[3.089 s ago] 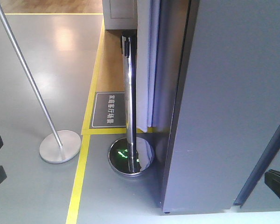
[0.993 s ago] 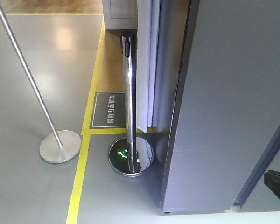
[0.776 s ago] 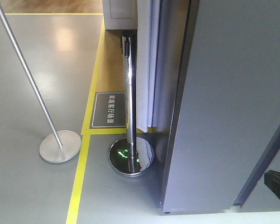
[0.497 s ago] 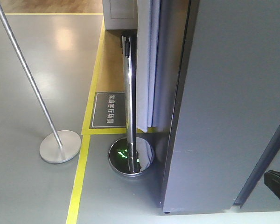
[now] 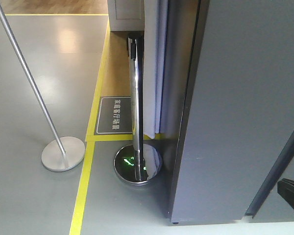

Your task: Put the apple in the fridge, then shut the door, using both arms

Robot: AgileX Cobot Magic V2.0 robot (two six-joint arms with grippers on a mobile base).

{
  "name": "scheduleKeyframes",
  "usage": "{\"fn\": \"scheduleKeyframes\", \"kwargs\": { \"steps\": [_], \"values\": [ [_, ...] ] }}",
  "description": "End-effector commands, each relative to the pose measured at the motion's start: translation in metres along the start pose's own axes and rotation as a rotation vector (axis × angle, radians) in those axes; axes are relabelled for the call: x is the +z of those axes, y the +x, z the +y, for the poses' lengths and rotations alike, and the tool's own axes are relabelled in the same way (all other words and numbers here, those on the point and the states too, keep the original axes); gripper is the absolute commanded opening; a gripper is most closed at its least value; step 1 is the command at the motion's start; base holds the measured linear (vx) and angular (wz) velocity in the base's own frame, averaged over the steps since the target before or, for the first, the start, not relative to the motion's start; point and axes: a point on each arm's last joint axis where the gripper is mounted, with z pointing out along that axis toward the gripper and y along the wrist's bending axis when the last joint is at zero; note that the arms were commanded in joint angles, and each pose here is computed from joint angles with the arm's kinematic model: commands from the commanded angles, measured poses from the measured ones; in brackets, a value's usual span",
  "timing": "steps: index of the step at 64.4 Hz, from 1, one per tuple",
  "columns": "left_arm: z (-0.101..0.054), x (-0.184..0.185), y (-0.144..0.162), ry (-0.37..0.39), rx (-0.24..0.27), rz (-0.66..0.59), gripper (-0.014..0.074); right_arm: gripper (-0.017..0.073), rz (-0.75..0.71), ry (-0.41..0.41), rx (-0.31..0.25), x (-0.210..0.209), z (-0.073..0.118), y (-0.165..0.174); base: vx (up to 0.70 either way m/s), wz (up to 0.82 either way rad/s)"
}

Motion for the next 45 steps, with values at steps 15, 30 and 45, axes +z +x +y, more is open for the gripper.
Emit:
{"fn": "scheduleKeyframes", "kwargs": {
  "steps": [15,30,45],
  "values": [
    [0.000,-0.003,-0.014,0.000,-0.003,-0.116,-0.0006,-0.0006,-0.064,0.026,0.009,-0.003,-0.002,-0.011,0.00,0.00],
    [0.000,-0.003,-0.014,0.000,-0.003,-0.116,-0.0006,-0.0006,-0.066,0.027,0.006,-0.004,-0.002,-0.011,0.00,0.00],
    [0.000,-0.003,-0.014,0.000,-0.003,-0.116,-0.0006,-0.0006,-0.072,0.149,-0.159,-0.017,-0.005,-0.007,0.00,0.00]
  ]
}}
